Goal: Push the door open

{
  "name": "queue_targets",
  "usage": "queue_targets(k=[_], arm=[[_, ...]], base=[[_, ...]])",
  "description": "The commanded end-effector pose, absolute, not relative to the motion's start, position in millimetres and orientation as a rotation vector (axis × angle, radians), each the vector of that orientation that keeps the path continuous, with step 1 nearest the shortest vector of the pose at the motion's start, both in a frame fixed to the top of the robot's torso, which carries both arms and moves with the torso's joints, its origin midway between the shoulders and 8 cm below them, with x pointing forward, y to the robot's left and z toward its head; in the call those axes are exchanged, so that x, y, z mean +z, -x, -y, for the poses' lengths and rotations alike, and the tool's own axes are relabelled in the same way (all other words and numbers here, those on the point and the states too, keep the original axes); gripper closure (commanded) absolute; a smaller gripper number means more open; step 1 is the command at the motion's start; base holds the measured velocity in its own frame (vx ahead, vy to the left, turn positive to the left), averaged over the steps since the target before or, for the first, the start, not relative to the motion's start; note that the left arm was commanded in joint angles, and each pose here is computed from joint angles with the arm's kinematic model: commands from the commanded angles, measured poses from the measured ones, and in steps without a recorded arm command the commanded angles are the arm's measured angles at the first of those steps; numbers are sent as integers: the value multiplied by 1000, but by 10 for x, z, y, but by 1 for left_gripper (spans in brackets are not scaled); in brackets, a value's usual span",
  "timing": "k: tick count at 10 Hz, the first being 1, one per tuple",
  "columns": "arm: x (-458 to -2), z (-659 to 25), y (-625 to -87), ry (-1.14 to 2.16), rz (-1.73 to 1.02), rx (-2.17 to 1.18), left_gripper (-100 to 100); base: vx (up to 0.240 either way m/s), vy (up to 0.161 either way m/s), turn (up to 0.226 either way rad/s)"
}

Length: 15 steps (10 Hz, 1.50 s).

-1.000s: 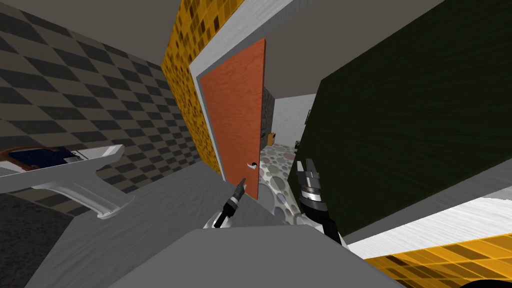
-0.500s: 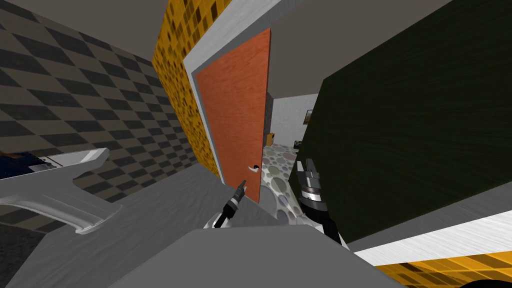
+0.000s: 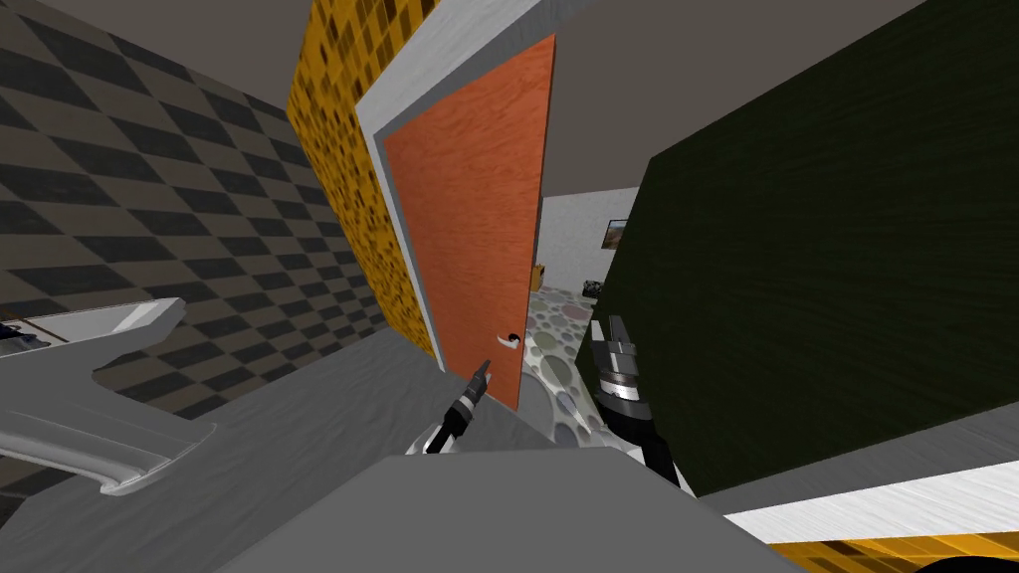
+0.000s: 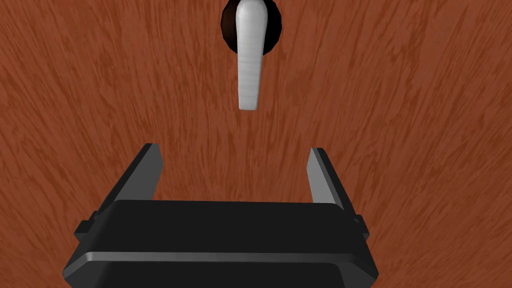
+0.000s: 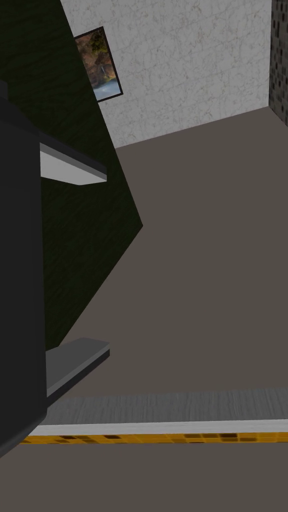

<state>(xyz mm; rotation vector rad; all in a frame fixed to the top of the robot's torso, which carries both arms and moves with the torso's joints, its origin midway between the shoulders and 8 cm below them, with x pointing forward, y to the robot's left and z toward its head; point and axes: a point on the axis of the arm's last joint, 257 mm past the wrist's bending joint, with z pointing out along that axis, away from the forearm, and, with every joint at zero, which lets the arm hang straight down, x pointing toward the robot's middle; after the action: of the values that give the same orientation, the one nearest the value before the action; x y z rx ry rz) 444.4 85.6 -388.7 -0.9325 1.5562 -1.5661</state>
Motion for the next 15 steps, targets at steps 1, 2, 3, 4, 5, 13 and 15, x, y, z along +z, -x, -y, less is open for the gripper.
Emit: queue_targets(k=[1, 2, 3, 4, 5, 13, 15], arm=[[-3888, -853, -4448, 935, -1553, -1564, -100], [-3891, -853, -4451, 938, -1551, -1562, -100], [-3894, -853, -4455, 941, -1548, -1560, -100], [-3898, -853, -4458, 945, -1546, -1558, -100], [-3902, -852, -4461, 948, -1543, -1556, -100], [-3911, -849, -4470, 958, -1536, -1550, 100], [-3911, -849, -4470, 958, -1536, -1550, 100]], base=[[173, -73, -28], [169, -81, -25], [200, -119, -46], [195, -98, -32], [194, -89, -36], [90, -41, -16], [-9, 4, 3]])
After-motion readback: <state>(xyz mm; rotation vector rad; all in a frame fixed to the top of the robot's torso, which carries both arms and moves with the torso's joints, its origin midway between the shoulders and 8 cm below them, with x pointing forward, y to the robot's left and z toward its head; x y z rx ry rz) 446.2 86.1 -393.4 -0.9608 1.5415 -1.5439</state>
